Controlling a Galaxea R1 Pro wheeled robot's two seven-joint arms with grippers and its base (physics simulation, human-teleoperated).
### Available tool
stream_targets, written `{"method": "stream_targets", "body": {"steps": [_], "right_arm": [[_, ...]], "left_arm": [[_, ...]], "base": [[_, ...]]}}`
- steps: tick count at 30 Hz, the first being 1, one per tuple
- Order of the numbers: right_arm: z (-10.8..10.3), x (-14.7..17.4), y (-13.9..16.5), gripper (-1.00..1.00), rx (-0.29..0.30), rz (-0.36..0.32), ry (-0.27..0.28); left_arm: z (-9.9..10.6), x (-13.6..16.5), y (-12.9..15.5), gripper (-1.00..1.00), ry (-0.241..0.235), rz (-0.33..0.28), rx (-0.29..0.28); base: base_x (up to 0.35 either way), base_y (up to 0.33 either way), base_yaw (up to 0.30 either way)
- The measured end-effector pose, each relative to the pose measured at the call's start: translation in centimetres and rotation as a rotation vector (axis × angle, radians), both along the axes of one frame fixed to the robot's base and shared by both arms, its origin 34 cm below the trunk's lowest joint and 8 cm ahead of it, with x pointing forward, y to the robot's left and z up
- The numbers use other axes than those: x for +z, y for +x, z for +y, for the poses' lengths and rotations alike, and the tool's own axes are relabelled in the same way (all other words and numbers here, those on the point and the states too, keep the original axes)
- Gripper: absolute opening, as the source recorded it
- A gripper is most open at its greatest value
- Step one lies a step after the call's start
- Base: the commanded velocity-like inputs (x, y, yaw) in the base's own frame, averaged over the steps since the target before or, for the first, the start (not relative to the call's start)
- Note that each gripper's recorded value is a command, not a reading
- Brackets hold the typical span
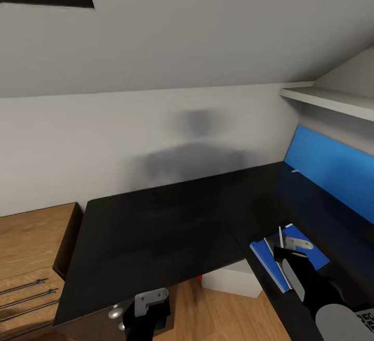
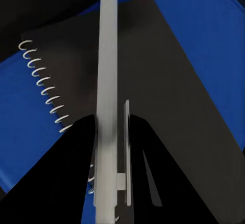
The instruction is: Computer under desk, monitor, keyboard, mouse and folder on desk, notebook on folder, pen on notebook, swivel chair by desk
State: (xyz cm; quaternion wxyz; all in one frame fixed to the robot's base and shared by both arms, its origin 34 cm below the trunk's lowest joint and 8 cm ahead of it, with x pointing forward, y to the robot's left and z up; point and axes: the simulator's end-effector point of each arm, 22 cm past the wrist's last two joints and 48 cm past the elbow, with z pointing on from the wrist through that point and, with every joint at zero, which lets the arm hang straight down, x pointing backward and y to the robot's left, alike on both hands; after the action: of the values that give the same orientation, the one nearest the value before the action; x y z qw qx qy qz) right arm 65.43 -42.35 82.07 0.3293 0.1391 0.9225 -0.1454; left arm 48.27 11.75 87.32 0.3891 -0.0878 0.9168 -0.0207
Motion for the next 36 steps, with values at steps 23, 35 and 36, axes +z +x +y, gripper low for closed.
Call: {"method": "stream_targets", "body": {"steps": [23, 35, 36], "right_arm": [[0.01, -0.01, 0.02, -1.00, 0.000, 0.000, 0.000], [0.01, -0.07, -0.01, -1.00, 0.000, 0.001, 0.000], [0.01, -0.07, -0.01, -1.00, 0.000, 0.001, 0.000]], "left_arm": [[-0.10, 0.01, -0.03, 1.00, -0.002, 0.001, -0.001], [-0.16, -0.03, -0.05, 1.00, -0.004, 0.002, -0.001], [-0.17, -0.03, -0.05, 1.00, -0.004, 0.003, -0.001]], "base": [[-0.026, -0.027, 0.000], [-0.022, -0.020, 0.000], [-0.075, -0.061, 0.000]]}}
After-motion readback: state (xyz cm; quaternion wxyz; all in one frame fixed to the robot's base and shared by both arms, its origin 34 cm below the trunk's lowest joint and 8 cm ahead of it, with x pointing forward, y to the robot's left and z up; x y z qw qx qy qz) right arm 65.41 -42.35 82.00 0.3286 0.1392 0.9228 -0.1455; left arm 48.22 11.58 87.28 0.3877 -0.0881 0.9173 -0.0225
